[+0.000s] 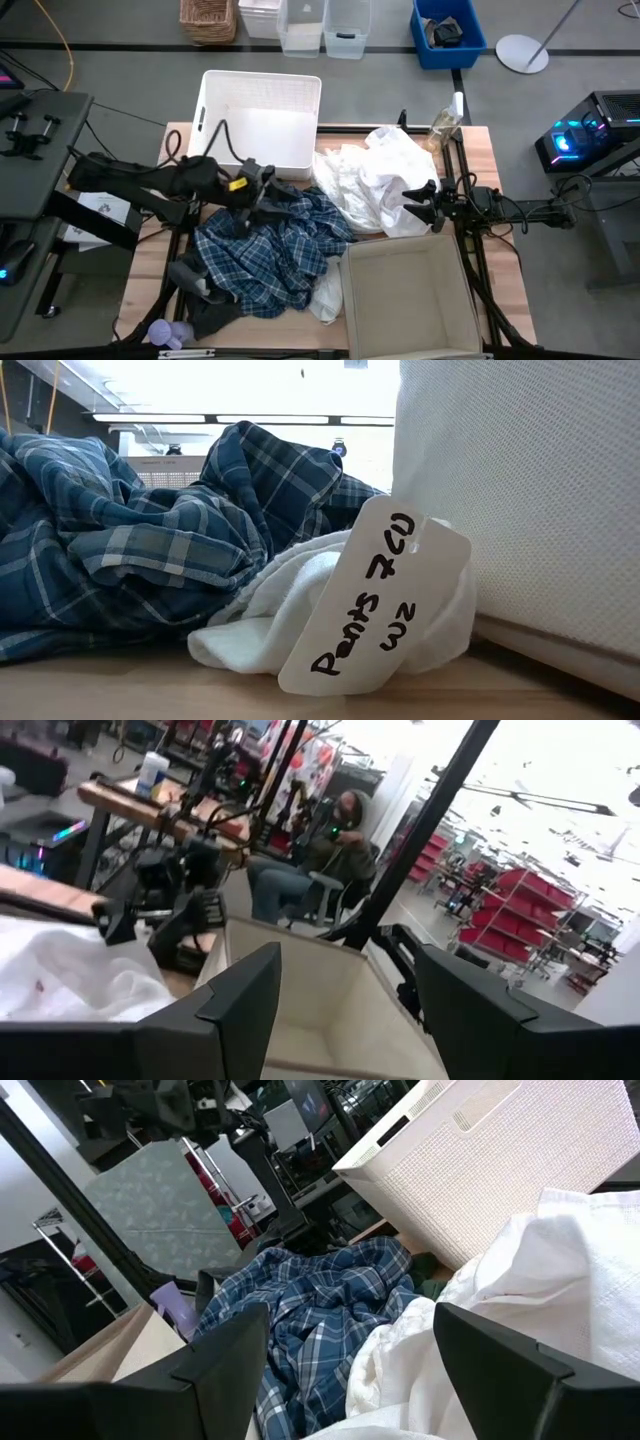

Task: Sort clothes
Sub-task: Put the blue checkered shirt into the top white laundry organizer

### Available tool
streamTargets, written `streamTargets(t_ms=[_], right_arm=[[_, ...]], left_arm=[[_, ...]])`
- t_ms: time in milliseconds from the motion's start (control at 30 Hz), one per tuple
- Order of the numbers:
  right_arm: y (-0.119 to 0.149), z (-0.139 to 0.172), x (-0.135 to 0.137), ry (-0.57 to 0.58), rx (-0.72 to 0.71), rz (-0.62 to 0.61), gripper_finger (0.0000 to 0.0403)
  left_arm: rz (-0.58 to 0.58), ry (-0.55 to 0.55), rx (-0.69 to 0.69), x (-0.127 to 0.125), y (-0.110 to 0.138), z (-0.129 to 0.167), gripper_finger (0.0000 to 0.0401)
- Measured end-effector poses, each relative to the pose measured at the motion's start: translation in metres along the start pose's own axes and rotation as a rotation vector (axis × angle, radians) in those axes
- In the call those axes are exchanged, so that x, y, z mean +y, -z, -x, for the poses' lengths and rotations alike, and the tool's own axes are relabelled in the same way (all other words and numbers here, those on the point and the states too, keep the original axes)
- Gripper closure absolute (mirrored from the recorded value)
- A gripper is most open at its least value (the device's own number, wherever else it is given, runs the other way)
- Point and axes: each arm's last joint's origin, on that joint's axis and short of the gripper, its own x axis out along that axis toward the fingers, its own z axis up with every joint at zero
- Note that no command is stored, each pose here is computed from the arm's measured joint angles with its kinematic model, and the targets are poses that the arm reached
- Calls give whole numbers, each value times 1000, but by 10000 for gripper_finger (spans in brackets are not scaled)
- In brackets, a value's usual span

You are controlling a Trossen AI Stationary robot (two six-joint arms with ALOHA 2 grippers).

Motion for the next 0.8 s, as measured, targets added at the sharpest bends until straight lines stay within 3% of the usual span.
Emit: streamTargets(t_ms=[267,467,533,600,700,800], right_arm=[[0,0,0,0,0,0,124],[0,0,0,1,0,0,124],[0,0,0,1,1,0,124],[0,0,0,1,1,0,124],[0,0,0,1,1,0,124],[0,0,0,2,1,0,124]], left_arm=[[-28,-26,25,6,0,2,183],[-87,182,170,4,5,5,183],[-198,254,285,-1,19,5,183],[-310,261,483,-6,40,7,183],[-455,124,788,-7,64,13,179],[-537,-44,1001,0,80,16,168]])
